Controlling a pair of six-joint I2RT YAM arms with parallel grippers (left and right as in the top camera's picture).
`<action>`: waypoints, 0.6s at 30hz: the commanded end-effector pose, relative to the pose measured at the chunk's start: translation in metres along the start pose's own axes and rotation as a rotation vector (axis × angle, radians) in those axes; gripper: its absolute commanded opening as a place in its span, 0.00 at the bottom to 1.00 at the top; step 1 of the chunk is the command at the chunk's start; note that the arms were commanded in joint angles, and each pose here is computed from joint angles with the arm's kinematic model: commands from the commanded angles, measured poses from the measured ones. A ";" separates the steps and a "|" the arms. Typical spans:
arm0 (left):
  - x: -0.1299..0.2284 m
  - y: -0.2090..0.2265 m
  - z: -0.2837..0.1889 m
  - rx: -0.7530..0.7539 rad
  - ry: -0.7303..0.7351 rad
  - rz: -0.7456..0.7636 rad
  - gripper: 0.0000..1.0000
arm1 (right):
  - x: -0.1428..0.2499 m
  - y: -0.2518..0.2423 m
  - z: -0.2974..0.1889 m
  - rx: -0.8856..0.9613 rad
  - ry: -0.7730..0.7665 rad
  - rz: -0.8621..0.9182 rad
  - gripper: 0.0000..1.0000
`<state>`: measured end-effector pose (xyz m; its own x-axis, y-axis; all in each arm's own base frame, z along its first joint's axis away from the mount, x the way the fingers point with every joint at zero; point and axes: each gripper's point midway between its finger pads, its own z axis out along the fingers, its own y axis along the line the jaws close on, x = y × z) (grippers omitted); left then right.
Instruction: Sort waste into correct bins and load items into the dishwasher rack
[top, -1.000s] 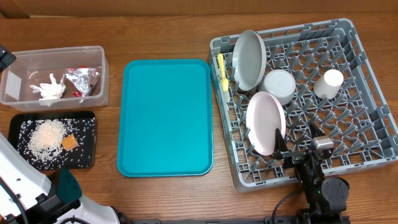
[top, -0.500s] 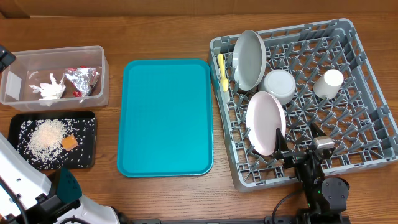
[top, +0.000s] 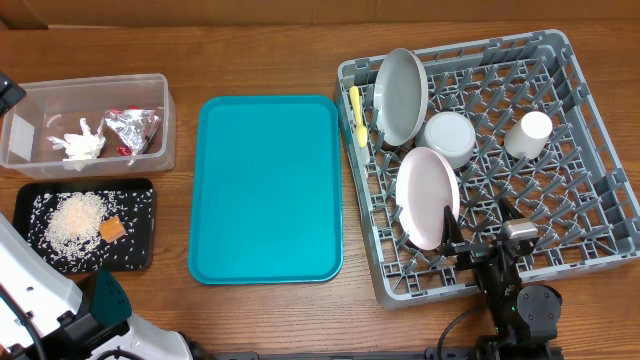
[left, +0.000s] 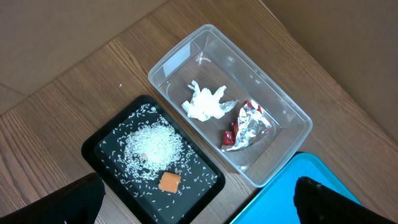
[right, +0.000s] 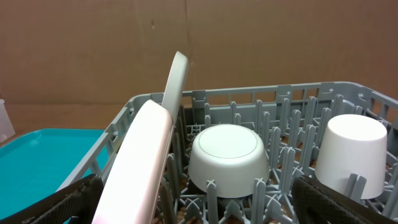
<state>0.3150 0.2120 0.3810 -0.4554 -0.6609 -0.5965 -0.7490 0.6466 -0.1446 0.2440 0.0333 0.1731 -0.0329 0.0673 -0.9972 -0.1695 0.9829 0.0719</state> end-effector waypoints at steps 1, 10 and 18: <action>0.000 0.001 0.008 -0.017 0.012 0.006 1.00 | 0.001 -0.003 0.000 0.016 -0.006 -0.004 1.00; 0.035 -0.049 -0.026 0.095 0.014 0.140 1.00 | 0.001 -0.003 0.000 0.016 -0.006 -0.004 1.00; 0.152 -0.097 -0.052 0.222 0.188 0.437 1.00 | 0.001 -0.003 0.000 0.016 -0.007 -0.004 1.00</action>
<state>0.3156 0.0486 0.3492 -0.7662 -0.4061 -0.4981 -0.4132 0.9049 -0.1021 0.2440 0.0333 0.1733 -0.0321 0.0669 -0.9972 -0.1695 0.9829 0.0714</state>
